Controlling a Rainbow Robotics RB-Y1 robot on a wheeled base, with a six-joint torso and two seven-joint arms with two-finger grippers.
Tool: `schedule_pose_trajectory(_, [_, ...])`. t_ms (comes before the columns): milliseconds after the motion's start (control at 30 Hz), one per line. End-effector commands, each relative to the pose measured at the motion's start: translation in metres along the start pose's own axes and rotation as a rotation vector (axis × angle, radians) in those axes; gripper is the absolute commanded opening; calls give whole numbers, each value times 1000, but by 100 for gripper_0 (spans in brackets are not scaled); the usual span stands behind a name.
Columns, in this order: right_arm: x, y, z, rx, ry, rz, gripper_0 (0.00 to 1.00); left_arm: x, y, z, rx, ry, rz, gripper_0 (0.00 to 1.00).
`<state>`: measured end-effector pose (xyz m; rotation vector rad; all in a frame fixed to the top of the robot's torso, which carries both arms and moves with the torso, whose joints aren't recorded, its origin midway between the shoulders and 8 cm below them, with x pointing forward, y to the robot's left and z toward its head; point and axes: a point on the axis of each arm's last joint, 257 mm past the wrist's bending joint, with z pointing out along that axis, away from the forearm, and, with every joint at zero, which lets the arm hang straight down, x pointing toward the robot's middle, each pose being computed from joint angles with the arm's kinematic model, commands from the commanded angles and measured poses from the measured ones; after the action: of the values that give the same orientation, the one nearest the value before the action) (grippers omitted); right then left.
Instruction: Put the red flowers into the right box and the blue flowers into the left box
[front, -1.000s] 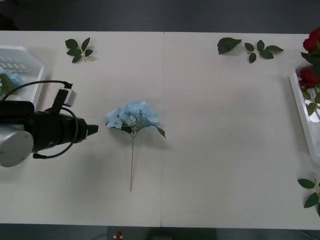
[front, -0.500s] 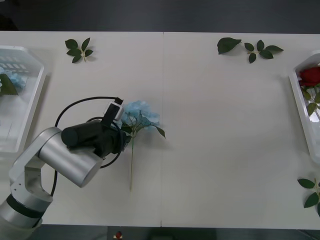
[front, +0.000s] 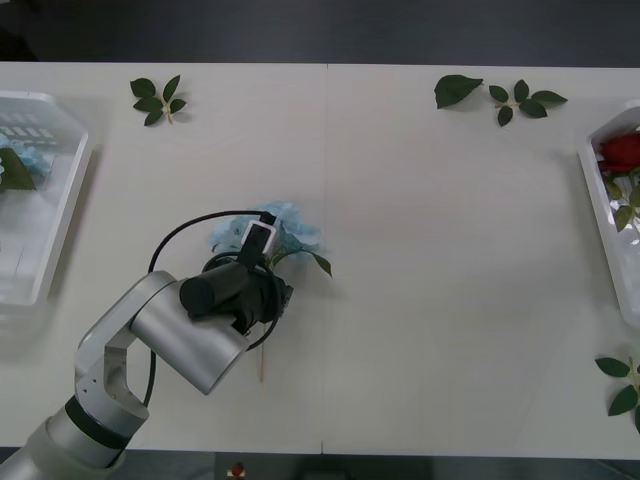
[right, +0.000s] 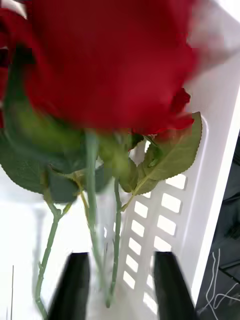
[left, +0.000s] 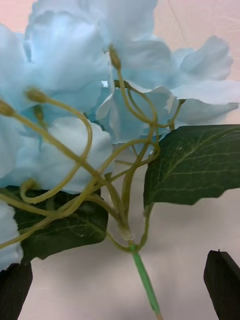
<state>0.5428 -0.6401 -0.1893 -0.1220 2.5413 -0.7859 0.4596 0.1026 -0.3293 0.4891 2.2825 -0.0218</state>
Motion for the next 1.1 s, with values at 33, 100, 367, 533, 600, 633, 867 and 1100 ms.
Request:
schedule_pose_trajectory(33, [-10, -7, -10, -20, -14, -11, 83, -27, -6, -5, 12, -48, 2, 100])
schedule_pose_trajectory(100, [-12, -2, -13, -51, -21, -2, 86, -25, -3, -3, 4, -43, 7, 100])
schedule_pose_trajectory(367, [-31, 24, -60, -288, -73, -59, 92, -17, 8, 6, -37, -30, 25, 61])
schedule_pose_trajectory(533, [-50, 64, -117, -459, -136, -219, 93, -18, 9, 8, -41, -35, 27, 0])
schedule_pose_trajectory(600, [-59, 84, -147, -523, -176, -308, 93, -20, 11, 8, -47, -39, 29, 0])
schedule_pose_trajectory(633, [-63, 96, -162, -550, -201, -359, 93, -22, 14, 8, -56, -44, 34, 0])
schedule_pose_trajectory(867, [-79, 171, -254, -682, -366, -629, 93, -50, 55, -21, -120, -81, 11, 0])
schedule_pose_trajectory(1100, [-60, 236, -297, -736, -472, -946, 93, -86, 122, -84, -198, -77, -35, 0])
